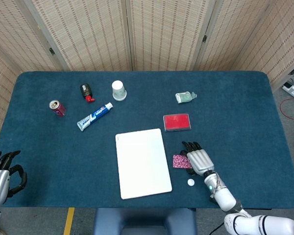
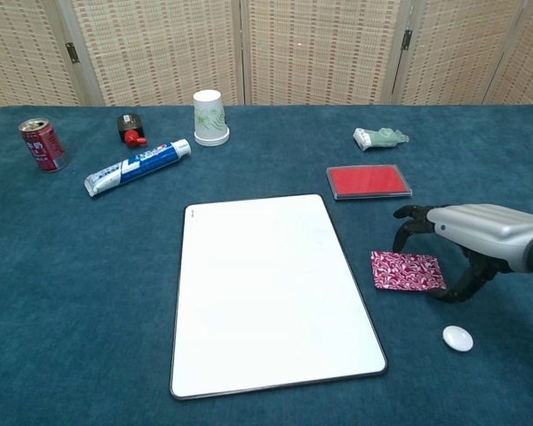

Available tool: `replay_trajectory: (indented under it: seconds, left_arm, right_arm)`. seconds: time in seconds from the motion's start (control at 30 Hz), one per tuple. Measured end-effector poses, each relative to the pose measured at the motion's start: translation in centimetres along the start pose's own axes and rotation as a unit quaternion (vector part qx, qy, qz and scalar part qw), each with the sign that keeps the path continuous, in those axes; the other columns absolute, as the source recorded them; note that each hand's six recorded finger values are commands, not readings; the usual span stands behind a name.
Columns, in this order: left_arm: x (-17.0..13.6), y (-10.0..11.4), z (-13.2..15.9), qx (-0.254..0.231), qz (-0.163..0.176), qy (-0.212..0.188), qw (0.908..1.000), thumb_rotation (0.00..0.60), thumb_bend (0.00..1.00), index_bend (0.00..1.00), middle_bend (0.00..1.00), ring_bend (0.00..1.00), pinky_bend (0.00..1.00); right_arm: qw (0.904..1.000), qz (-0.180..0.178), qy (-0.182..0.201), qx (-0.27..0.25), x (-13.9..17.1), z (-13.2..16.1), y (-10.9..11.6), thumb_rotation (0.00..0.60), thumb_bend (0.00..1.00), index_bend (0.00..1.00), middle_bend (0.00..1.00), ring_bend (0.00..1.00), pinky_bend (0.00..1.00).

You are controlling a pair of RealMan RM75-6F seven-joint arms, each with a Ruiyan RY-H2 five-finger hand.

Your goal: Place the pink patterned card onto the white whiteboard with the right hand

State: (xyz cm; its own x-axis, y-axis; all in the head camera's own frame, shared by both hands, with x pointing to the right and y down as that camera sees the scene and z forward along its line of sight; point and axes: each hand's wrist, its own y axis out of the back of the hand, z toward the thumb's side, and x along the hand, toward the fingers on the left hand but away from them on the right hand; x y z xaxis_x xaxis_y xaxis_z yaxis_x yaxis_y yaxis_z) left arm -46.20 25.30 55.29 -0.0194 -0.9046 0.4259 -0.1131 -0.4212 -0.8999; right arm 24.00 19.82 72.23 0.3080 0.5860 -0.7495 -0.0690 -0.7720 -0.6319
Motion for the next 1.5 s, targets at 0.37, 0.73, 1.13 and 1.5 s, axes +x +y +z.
replay_trajectory:
  seconds: [0.37,0.73,1.13,1.5]
  left_arm:
    - [-0.2,0.3,-0.1,0.001,0.003,0.002,1.0000,0.600,0.18,0.22,0.18,0.16,0.00]
    - [-0.6,0.4,-0.4,0.002,0.004,0.008,1.0000,0.600,0.18,0.22,0.18,0.16,0.00]
    - [-0.4,0.4,-0.3,0.007,0.000,0.007,0.9999,0.600,0.18,0.22,0.18,0.16,0.00]
    - [0.1,0.4,0.4,0.004,0.000,-0.003,1.0000,0.600,0.18,0.22,0.18,0.16,0.00]
  right_arm:
    - [0.9984,-0.017,0.053,0.012,-0.8,4.4,2.3,0.600,0.35,0.31,0.06,0.00,0.00]
    - [0.9895,-0.030,0.117,0.079,-3.2,11.7,4.2,0.600,0.35,0.27,0.05,0.00,0.00]
    - [0.9877,-0.027,0.120,0.097,-2.3,10.4,4.3,0.600,0.35,0.03,0.04,0.03,0.00]
    - [0.9874,-0.043,0.117,0.098,3.7,4.0,3.9,0.600,0.35,0.25,0.10,0.02,0.00]
